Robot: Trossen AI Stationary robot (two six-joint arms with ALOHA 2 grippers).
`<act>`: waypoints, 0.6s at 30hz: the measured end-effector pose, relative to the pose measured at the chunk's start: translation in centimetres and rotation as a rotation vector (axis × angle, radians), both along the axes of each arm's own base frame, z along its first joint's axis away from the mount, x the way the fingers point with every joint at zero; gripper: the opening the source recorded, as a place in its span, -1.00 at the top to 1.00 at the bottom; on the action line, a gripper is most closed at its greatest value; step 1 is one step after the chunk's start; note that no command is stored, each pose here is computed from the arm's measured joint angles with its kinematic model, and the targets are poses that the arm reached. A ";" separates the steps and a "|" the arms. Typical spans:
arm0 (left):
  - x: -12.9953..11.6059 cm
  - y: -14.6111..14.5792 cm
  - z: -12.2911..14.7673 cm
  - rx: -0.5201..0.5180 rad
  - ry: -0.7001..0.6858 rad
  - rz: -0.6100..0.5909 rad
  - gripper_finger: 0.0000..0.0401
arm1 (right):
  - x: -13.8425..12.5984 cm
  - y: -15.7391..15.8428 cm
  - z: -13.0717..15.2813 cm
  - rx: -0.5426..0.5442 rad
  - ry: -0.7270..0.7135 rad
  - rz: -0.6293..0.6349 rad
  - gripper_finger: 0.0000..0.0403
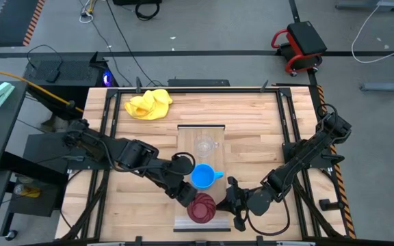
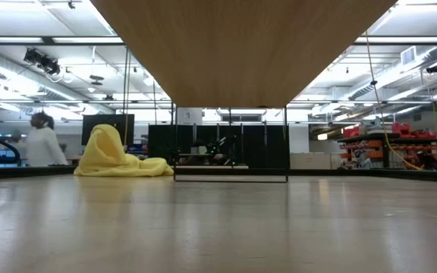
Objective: Stack small to large cups/mugs on shelf
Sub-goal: Put the red cup on the shelf
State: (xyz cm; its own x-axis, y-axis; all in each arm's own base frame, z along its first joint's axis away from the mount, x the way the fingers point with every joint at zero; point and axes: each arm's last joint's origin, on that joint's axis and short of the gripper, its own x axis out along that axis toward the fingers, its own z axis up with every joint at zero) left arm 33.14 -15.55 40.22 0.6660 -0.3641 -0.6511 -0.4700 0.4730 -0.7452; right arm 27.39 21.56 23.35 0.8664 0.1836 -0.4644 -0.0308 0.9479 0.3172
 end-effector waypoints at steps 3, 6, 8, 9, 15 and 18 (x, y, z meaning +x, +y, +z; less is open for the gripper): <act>-0.2 0.1 0.4 -0.007 -0.018 -0.002 0.56 | 0.0 0.0 0.0 -0.004 0.005 0.000 1.00; -0.4 0.2 0.7 -0.005 -0.036 -0.007 0.56 | -0.1 -0.1 -0.2 -0.007 0.019 -0.004 1.00; -0.5 0.3 1.0 -0.005 -0.045 -0.004 0.56 | -0.1 -0.1 -0.3 -0.010 0.030 -0.007 1.00; -0.5 0.3 1.0 -0.004 -0.046 -0.002 0.56 | -0.2 -0.1 -0.3 -0.012 0.032 -0.007 1.00; -0.9 0.7 1.4 0.011 -0.064 -0.012 0.56 | -0.2 -0.1 -0.3 -0.011 0.035 -0.013 1.00; -2.3 1.2 2.2 0.026 -0.051 -0.009 0.59 | -0.2 -0.1 -0.3 -0.007 0.035 -0.016 1.00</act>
State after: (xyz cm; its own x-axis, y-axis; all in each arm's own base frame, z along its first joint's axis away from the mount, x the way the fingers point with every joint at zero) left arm 30.82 -14.39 42.41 0.6954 -0.3536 -0.6256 -0.4269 0.4970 -0.7555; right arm 27.22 21.44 23.03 0.8522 0.1667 -0.4959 -0.0049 0.9504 0.3110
